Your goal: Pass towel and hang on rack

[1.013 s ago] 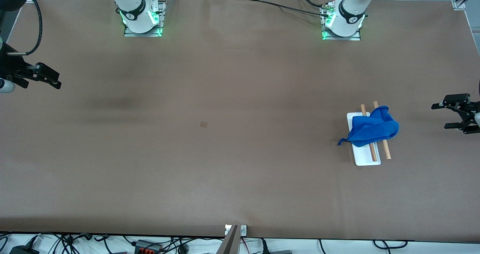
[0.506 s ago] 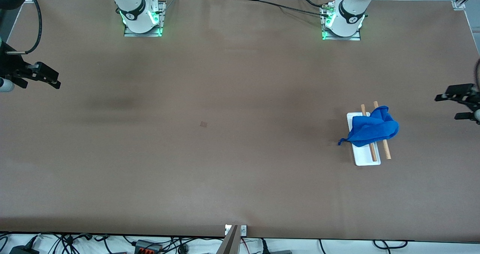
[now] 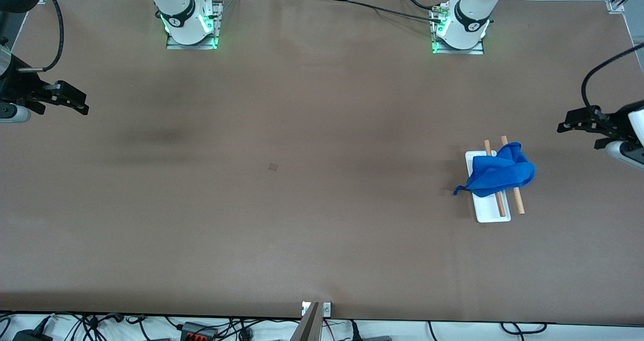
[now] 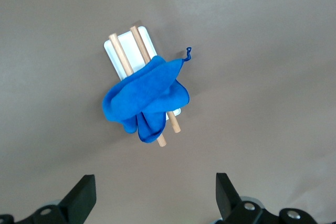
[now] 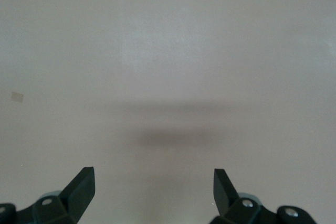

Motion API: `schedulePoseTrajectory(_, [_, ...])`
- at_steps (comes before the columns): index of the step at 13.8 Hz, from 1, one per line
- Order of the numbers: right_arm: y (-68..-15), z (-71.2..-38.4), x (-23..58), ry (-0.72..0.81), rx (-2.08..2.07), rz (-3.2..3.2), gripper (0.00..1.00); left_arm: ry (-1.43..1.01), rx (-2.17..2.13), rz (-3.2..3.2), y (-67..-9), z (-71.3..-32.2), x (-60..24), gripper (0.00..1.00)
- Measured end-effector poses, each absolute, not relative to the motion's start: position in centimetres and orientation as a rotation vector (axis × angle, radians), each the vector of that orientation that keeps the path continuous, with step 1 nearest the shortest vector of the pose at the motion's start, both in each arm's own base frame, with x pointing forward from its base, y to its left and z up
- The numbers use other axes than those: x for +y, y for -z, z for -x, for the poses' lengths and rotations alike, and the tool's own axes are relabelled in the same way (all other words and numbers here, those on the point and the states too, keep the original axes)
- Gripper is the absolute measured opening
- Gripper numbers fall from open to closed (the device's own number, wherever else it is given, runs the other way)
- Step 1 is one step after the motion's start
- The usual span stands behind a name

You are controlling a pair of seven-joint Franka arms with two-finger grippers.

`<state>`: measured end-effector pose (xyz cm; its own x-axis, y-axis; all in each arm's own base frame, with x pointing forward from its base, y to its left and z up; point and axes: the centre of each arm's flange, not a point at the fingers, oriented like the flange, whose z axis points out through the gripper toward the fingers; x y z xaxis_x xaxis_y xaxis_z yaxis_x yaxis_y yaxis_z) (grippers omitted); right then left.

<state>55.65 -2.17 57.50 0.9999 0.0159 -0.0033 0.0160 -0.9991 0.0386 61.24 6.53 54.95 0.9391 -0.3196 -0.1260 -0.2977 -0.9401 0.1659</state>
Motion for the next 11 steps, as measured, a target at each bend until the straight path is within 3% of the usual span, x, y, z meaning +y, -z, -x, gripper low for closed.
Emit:
schedulePoseTrajectory(4, [-57.5,-55.6,-2.3,0.008,0.016,-3.103,1.00,0.187,-0.193,-3.045,-54.9,-58.9,5.0,1.00])
schedulePoseTrajectory(11, [-57.5,-55.6,-2.2,0.007,0.013,-3.110,1.00,0.181,-0.105,-3.112,-54.7,-57.6,3.6,1.00])
